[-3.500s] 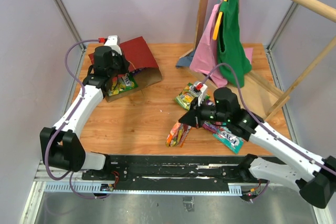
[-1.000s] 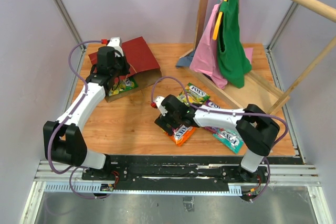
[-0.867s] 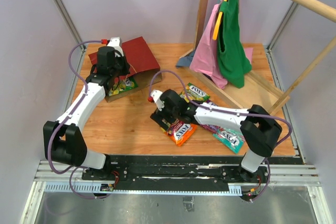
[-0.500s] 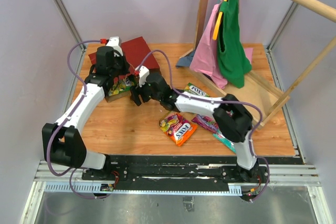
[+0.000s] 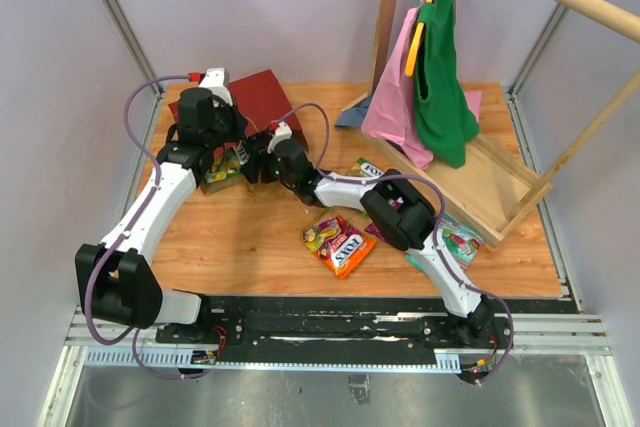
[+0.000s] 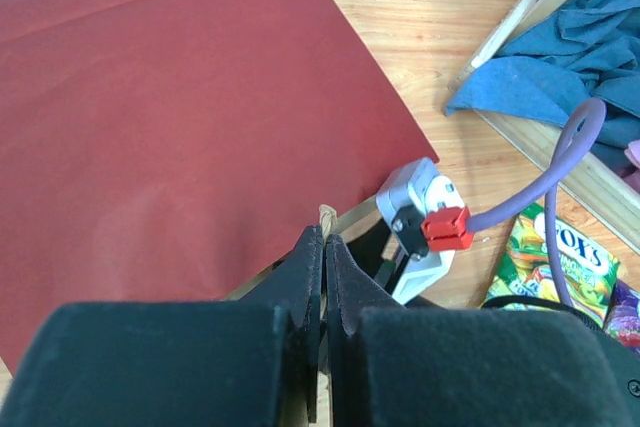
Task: Take the snacks out of the paper bag
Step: Take out the snack from the paper bag.
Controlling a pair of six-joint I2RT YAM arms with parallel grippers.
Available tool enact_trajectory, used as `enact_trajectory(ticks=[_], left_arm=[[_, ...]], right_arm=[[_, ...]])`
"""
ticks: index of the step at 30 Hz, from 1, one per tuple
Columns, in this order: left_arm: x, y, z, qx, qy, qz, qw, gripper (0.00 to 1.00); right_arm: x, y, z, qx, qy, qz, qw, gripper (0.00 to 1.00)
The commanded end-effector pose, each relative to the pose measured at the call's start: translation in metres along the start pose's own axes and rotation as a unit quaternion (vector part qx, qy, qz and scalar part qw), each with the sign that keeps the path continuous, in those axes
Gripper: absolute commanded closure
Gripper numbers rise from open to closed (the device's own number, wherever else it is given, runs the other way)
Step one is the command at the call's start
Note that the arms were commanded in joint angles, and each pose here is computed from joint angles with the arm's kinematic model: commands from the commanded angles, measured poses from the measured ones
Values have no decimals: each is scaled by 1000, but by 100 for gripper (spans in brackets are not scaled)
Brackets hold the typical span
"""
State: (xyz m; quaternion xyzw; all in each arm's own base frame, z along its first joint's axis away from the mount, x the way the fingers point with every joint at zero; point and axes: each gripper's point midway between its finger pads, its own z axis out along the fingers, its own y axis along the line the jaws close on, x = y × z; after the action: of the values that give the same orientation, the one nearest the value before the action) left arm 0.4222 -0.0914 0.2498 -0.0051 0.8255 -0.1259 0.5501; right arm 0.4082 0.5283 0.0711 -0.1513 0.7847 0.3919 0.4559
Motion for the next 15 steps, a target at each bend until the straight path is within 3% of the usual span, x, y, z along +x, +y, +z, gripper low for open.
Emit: enact_trajectory(ticks=[1,15], left_arm=[[-12,-7,-7,16,-23,0,1000,100],[-11,-7,-6,17,-23,2,1000,100]], right_arm=[[-41,9,16,-4,-72,58,996,38],[-22,-38,35,68,-75,59,993,38]])
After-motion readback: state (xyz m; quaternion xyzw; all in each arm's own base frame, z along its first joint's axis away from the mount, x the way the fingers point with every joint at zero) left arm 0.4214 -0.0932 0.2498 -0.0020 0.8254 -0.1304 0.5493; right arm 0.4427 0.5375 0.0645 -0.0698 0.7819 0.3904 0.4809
